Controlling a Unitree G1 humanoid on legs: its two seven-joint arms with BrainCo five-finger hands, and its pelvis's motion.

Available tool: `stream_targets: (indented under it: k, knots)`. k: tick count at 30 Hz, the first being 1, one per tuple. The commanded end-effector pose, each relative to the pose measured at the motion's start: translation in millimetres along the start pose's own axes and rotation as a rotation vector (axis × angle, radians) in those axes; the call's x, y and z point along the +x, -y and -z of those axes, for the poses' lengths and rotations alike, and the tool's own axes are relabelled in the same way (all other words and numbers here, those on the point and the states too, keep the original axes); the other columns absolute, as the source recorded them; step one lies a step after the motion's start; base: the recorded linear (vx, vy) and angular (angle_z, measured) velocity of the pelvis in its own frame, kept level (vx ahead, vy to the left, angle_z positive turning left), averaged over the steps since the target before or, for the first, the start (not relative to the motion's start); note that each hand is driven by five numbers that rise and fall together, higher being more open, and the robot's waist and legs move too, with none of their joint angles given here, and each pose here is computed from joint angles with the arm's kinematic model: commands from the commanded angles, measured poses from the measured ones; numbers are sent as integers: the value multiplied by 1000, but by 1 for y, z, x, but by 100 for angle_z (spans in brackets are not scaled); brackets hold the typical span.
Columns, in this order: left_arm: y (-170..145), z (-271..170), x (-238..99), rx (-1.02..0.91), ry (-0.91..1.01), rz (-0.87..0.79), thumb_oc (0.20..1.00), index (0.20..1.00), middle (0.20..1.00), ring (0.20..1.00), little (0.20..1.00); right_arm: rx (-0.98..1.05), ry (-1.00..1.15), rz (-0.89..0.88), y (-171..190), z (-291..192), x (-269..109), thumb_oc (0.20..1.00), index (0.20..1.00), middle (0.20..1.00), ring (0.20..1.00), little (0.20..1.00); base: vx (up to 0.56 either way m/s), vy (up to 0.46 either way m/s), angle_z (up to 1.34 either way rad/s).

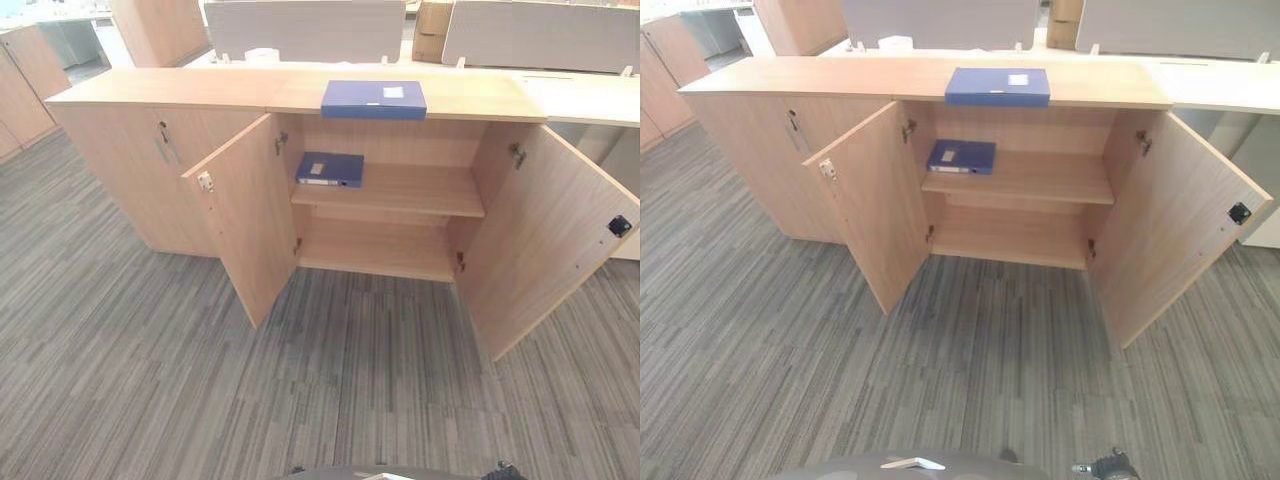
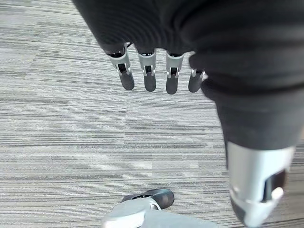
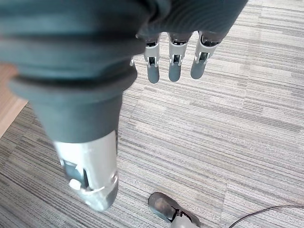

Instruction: Put the empty folder in the office cabinet

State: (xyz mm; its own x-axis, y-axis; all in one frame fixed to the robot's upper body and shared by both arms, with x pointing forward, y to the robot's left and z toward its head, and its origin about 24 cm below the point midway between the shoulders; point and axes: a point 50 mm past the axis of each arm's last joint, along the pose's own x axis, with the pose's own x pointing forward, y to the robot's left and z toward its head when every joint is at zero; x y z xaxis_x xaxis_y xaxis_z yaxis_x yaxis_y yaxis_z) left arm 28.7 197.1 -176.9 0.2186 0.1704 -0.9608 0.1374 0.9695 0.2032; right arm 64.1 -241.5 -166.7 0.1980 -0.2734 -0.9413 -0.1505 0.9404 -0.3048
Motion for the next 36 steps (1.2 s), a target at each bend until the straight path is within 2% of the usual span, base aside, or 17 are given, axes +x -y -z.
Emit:
stream_targets:
  k: [1,20,36]
  knots:
    - [-12,-12,3,43,24,-30,1000,1000,1000,1000,1000,-39,9,32,11,-14,1,1000,1000,1000,1000,1000,0,0,0]
    - [-14,-7,2,7,5,-38,1000,1000,1000,1000,1000,-38,-3,25,8,-9,1,1000,1000,1000,1000,1000,2,-1,0]
    - [-29,-12,3,-71,5,-89,1000,1000,1000,1000,1000,-24,23,52,16,-21,1,1000,1000,1000,1000,1000,0,-32,6]
